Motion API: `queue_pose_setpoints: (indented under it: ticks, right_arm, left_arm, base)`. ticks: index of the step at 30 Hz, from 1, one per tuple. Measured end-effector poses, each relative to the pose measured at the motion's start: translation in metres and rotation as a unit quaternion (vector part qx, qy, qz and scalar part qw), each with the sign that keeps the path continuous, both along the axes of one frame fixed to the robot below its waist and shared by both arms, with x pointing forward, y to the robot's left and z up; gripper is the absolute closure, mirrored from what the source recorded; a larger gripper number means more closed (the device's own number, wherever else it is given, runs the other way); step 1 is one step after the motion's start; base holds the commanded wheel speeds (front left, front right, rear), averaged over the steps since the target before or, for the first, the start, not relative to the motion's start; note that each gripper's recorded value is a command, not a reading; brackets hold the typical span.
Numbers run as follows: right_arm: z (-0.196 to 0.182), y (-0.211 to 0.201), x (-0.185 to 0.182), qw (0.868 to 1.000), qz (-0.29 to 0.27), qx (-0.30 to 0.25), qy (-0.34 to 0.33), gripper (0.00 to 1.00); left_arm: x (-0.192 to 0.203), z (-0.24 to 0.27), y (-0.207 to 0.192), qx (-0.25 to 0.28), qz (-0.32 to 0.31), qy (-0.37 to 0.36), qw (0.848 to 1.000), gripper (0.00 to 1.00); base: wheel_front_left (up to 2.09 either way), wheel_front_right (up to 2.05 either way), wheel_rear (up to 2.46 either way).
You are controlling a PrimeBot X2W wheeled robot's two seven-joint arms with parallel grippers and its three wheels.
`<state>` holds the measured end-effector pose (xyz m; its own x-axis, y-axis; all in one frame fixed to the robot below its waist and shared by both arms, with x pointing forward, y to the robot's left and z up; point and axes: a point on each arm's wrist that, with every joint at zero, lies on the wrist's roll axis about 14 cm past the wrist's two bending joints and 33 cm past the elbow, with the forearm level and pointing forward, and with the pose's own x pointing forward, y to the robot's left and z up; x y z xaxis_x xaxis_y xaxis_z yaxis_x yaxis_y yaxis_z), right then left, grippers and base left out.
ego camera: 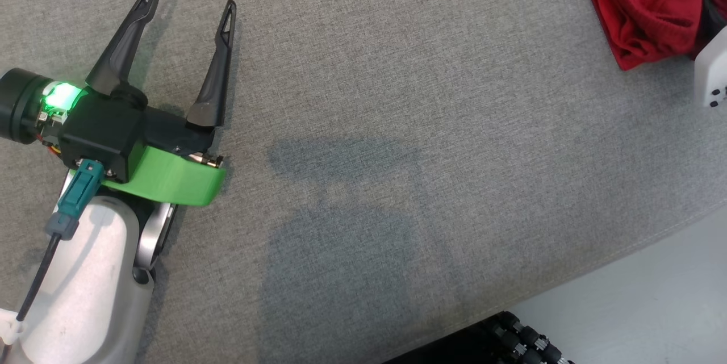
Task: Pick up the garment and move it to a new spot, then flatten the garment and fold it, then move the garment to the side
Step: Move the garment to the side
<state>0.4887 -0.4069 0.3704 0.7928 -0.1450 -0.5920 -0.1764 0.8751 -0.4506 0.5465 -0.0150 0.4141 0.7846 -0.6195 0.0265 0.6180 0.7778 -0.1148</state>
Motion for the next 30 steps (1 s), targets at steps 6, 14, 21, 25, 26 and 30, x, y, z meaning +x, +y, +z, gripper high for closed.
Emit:
queue_pose_setpoints:
  ticks: [6, 14, 21, 25, 26, 30]
  right_arm:
    - [0.022, -0.004, 0.002, 0.998, -0.034, 0.029, -0.051, 0.0]
    - [0.085, -0.008, -0.007, 0.977, -0.072, 0.089, -0.179, 0.0]
    - [0.119, 0.031, -0.028, 0.943, -0.073, 0.159, -0.283, 0.0]
    - [0.13, 0.054, -0.035, 0.926, -0.068, 0.187, -0.321, 0.0]
    - [0.133, 0.062, -0.037, 0.921, -0.066, 0.196, -0.331, 0.0]
    - [0.144, 0.097, -0.037, 0.902, -0.048, 0.232, -0.361, 0.0]
  left_arm:
    - [-0.002, 0.01, -0.002, -0.006, 0.004, -0.006, 1.0, 0.0]
    - [-0.016, 0.025, 0.003, -0.014, 0.022, -0.004, 1.0, 0.0]
    - [-0.029, 0.041, 0.025, -0.022, 0.068, -0.002, 0.997, 0.0]
    - [-0.035, 0.049, 0.036, -0.02, 0.087, -0.004, 0.996, 0.0]
    - [-0.037, 0.052, 0.04, -0.021, 0.094, -0.006, 0.995, 0.0]
    - [-0.046, 0.06, 0.059, -0.021, 0.125, -0.008, 0.992, 0.0]
  base:
    - [0.0, 0.0, 0.0]
    - [0.0, 0.0, 0.0]
    - [0.0, 0.0, 0.0]
    - [0.0, 0.0, 0.0]
    - [0.0, 0.0, 0.0]
    - [0.0, 0.0, 0.0]
